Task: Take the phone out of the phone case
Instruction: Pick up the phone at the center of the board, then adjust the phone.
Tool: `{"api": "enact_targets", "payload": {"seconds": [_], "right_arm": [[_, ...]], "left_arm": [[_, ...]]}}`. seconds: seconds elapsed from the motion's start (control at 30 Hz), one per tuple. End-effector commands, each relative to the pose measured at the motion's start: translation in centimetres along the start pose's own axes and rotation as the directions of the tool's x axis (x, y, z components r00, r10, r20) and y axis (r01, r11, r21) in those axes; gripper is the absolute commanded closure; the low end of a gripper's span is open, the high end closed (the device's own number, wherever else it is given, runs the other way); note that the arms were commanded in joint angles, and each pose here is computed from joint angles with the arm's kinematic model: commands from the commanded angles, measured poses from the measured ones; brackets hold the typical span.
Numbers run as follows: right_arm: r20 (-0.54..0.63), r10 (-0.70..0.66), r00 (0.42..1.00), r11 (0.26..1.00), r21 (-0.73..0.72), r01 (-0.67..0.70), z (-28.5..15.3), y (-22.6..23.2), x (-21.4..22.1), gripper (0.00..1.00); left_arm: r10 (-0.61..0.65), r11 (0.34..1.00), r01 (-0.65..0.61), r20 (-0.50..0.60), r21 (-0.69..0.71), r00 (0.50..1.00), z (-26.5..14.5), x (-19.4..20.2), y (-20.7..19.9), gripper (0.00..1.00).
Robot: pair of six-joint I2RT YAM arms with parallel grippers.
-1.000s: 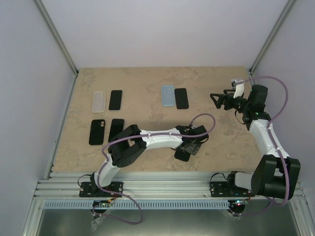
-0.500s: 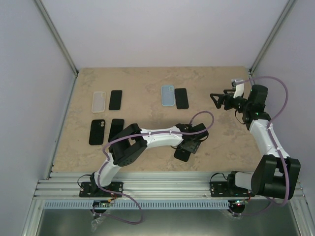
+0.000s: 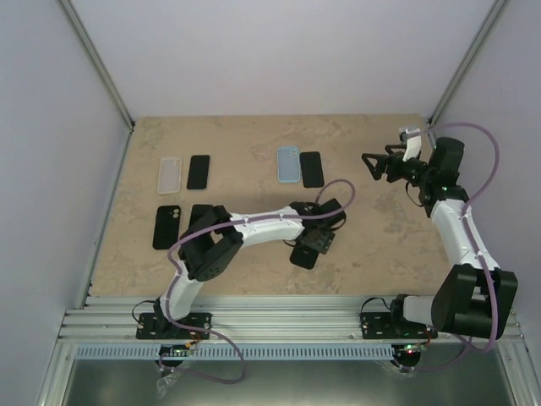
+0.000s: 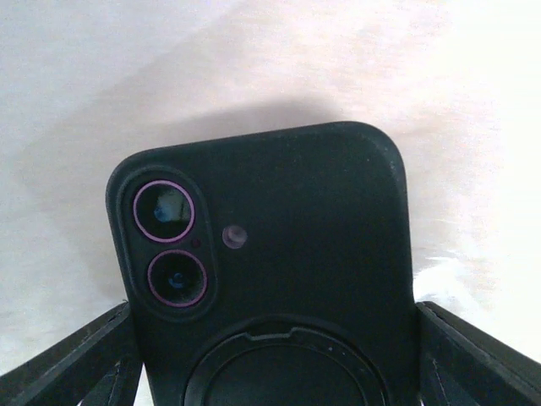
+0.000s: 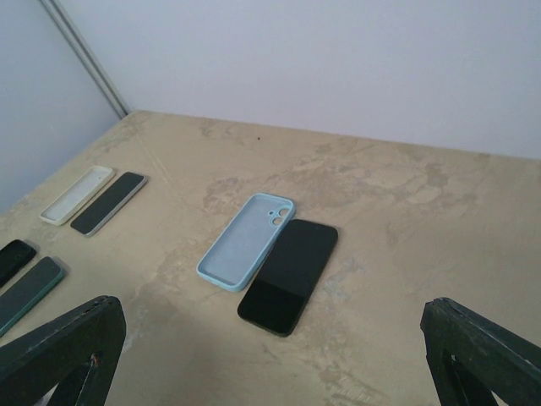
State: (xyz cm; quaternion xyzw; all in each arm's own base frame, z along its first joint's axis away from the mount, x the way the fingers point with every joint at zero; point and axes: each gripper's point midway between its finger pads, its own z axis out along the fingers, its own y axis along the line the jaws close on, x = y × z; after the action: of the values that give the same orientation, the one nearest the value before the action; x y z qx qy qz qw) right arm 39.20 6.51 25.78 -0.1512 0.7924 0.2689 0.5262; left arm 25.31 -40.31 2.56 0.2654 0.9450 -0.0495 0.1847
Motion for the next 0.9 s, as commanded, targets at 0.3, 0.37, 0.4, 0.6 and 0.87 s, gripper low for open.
{"api": "enact_targets", "payload": {"seconds": [0.3,0.37,0.4,0.6,0.87], "right_arm": [[-0.101,0.232,0.968,0.962,-0.127,-0.244,1.9,1.4,3.4,0.02],[-0.171,0.273,0.947,0.942,-0.15,-0.299,3.2,2.1,5.3,0.03],[-0.204,0.279,0.939,0.935,-0.167,-0.314,3.8,2.7,6.2,0.04],[-0.365,0.278,0.889,0.891,-0.249,-0.38,6.9,7.0,10.6,0.08],[-0.476,0.318,0.82,0.848,-0.243,-0.47,8.6,8.4,14.4,0.1]], "left_arm": [[-0.102,0.994,0.096,0.18,0.042,0.978,-5.9,-4.8,5.9,0.46],[-0.108,0.994,0.101,0.187,0.049,0.976,-6.1,-5.1,5.9,0.47],[-0.115,0.993,0.106,0.193,0.053,0.974,-6.2,-5.3,5.9,0.47],[-0.133,0.99,0.116,0.239,0.083,0.962,-7.5,-6.3,5.7,0.47],[-0.143,0.988,0.123,0.264,0.09,0.954,-8.4,-6.8,5.8,0.48]]}}
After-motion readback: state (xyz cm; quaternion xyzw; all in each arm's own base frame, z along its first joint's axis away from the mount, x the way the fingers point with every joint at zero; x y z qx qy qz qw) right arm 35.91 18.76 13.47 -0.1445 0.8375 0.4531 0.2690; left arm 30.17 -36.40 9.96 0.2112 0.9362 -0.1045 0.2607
